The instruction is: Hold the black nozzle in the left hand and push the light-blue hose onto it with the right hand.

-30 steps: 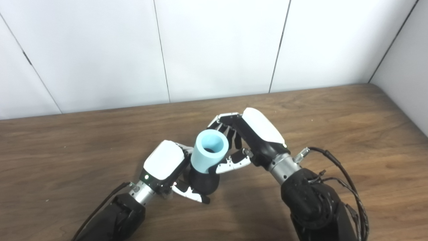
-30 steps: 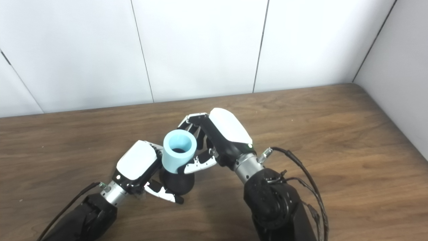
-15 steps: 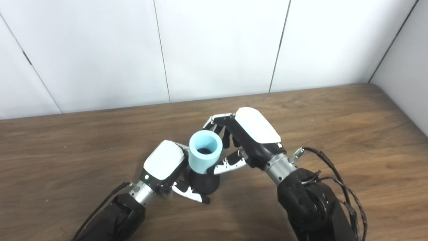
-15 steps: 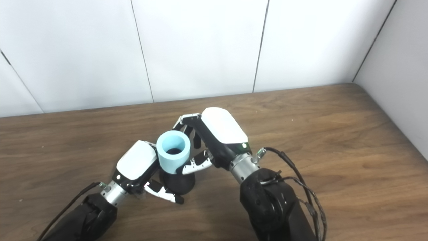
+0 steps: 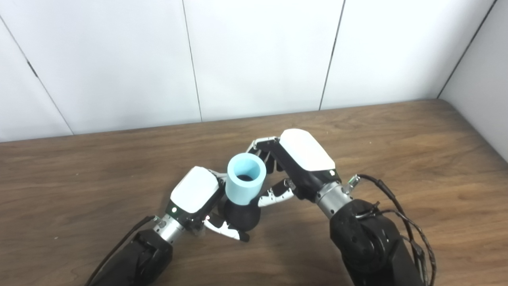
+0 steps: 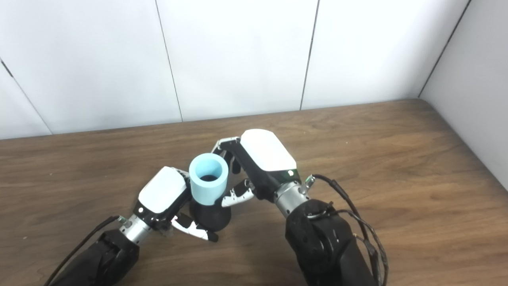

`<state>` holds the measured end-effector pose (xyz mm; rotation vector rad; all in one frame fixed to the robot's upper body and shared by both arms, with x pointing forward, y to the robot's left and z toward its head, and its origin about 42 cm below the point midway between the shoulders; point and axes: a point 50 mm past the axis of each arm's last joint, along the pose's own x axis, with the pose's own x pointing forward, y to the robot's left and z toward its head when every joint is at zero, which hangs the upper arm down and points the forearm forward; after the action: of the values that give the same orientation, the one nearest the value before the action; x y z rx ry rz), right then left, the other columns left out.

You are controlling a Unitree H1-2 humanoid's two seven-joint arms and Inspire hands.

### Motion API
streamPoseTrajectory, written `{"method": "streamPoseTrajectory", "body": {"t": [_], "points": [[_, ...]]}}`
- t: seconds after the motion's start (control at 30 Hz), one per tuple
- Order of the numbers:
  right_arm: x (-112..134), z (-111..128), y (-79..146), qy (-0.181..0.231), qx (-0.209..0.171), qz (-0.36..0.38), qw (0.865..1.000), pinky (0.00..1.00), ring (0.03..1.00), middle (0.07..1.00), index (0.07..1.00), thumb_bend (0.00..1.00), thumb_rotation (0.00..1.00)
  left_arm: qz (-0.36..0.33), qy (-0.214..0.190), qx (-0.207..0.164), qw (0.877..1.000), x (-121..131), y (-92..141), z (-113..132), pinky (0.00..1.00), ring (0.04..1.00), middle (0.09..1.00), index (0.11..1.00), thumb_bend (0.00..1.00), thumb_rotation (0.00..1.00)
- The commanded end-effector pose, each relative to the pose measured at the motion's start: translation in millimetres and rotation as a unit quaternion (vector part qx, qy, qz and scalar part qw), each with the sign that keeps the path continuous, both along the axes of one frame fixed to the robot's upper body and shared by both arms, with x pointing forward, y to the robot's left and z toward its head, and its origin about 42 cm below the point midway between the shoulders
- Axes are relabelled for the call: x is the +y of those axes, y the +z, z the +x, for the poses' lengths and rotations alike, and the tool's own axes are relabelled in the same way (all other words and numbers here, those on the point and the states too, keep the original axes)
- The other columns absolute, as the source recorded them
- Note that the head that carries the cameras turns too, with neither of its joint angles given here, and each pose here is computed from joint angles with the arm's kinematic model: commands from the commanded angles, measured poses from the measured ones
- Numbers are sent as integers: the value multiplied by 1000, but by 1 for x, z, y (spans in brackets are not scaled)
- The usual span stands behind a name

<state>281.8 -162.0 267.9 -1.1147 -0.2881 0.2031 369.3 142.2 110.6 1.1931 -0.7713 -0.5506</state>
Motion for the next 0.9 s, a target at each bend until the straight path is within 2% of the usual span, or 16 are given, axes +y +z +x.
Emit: {"method": "streamPoseTrajectory", "body": {"t": [0.0, 0.07, 0.1, 0.17, 0.2, 0.27, 0.43, 0.5, 0.6, 0.67, 0.73, 0.87], "points": [[-3, 4, 13, -16, -16, -10, 1000, 533, 678, 737, 773, 982, 205, 26, 1, 184, 982, -18, -118, -112, 192, 245, 405, 503, 516, 0], [-5, 4, 11, -19, -3, -1, 1000, 670, 801, 846, 879, 997, 294, 26, 1, 184, 983, -18, -118, -111, 191, 244, 391, 506, 514, 0], [-6, 5, 10, -21, 7, 6, 1000, 770, 879, 916, 947, 1000, 348, 26, 1, 184, 983, -18, -118, -111, 192, 246, 439, 492, 520, 0], [-8, 6, 7, -27, 26, 27, 999, 882, 966, 979, 987, 1000, 424, 26, 2, 184, 983, -18, -118, -111, 198, 252, 402, 506, 515, 0], [-10, 7, 5, -32, 32, 40, 998, 906, 983, 989, 993, 1000, 451, 25, 2, 184, 983, -18, -118, -111, 202, 257, 396, 509, 515, 0], [-13, 8, 3, -38, 47, 70, 996, 918, 997, 998, 999, 1000, 496, 24, 2, 184, 983, -18, -118, -112, 211, 268, 394, 514, 514, 0], [-22, 10, -5, -40, 82, 135, 987, 929, 1000, 1000, 1000, 1000, 521, 21, 1, 185, 982, -18, -118, -112, 200, 254, 389, 511, 513, 0], [-24, 10, -7, -41, 88, 141, 985, 913, 1000, 1000, 1000, 1000, 515, 23, 1, 187, 982, -18, -118, -112, 194, 247, 455, 488, 522, 0], [-29, 9, -9, -49, 93, 143, 984, 897, 1000, 1000, 1000, 1000, 526, 25, 2, 187, 982, -18, -119, -111, 185, 237, 470, 482, 524, 0], [-35, 6, -10, -54, 88, 148, 984, 912, 1000, 1000, 1000, 1000, 539, 26, 1, 186, 982, -18, -118, -111, 183, 235, 471, 481, 525, 0], [-41, 3, -13, -56, 64, 168, 982, 915, 1000, 1000, 1000, 1000, 611, 25, 2, 187, 982, -19, -118, -111, 175, 225, 471, 479, 525, 0], [-51, -5, -25, -50, -29, 176, 983, 896, 999, 1000, 1000, 901, 754, 25, 1, 187, 982, -19, -118, -110, 163, 212, 471, 478, 525, 0]]}}
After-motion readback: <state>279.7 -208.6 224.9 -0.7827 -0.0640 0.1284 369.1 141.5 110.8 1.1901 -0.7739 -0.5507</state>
